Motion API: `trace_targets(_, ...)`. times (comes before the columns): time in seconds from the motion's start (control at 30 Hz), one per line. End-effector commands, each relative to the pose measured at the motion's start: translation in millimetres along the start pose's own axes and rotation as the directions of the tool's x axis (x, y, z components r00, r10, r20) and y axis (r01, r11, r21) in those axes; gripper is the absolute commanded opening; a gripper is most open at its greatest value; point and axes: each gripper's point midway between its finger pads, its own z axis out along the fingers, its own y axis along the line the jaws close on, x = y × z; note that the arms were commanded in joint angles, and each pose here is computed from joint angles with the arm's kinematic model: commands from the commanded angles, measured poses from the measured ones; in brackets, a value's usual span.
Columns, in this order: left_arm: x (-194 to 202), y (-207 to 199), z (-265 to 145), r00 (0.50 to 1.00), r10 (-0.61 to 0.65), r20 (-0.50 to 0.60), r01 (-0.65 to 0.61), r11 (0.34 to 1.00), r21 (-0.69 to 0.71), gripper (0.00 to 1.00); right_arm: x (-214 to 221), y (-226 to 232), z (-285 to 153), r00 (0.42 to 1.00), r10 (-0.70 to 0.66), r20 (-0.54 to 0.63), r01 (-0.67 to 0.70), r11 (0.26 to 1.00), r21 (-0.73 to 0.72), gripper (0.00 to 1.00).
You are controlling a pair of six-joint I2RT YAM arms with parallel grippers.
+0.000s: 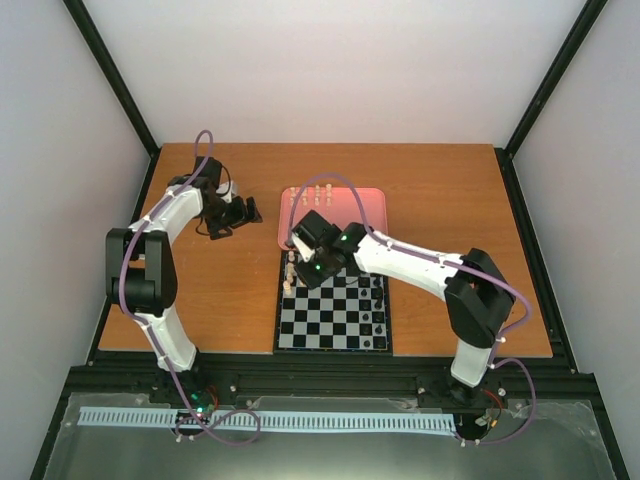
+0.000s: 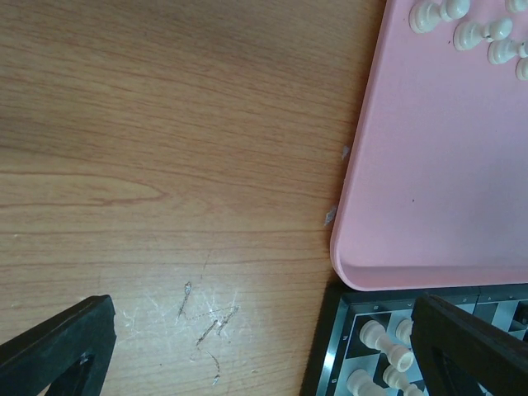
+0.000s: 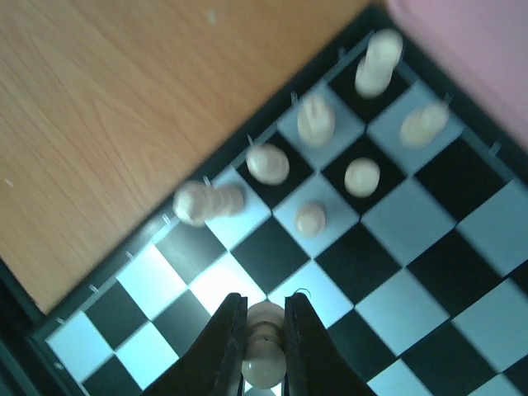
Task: Set up the chess pieces on the board
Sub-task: Place the chess piece on the chessboard.
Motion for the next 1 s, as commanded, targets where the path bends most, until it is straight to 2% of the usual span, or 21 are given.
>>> trace_targets(0.0, -12.1, -10.6, -21.4, 0.997, 0.024, 0.067, -0.026, 0.999, 0.029, 1.0, 12.9, 8.3, 12.0, 1.0, -0.003, 0.029, 0.005, 0.999, -0.047, 0.04)
trace_targets(0.3, -8.0, -9.6, -25.7, 0.996, 0.027, 0.081, -0.029, 0.999, 0.027, 1.0, 20.9, 24.9, 43.3, 0.997, -0.071, 0.008, 0.072, 0.995, -0.069, 0.05)
trace_targets(0.97, -7.7, -10.8, -32.6, 0.995, 0.037, 0.096, -0.039, 0.999, 0.022, 1.0, 25.0, 7.3, 66.7, 0.998, -0.036, -0.046, 0.037, 0.999, 0.021, 0.06)
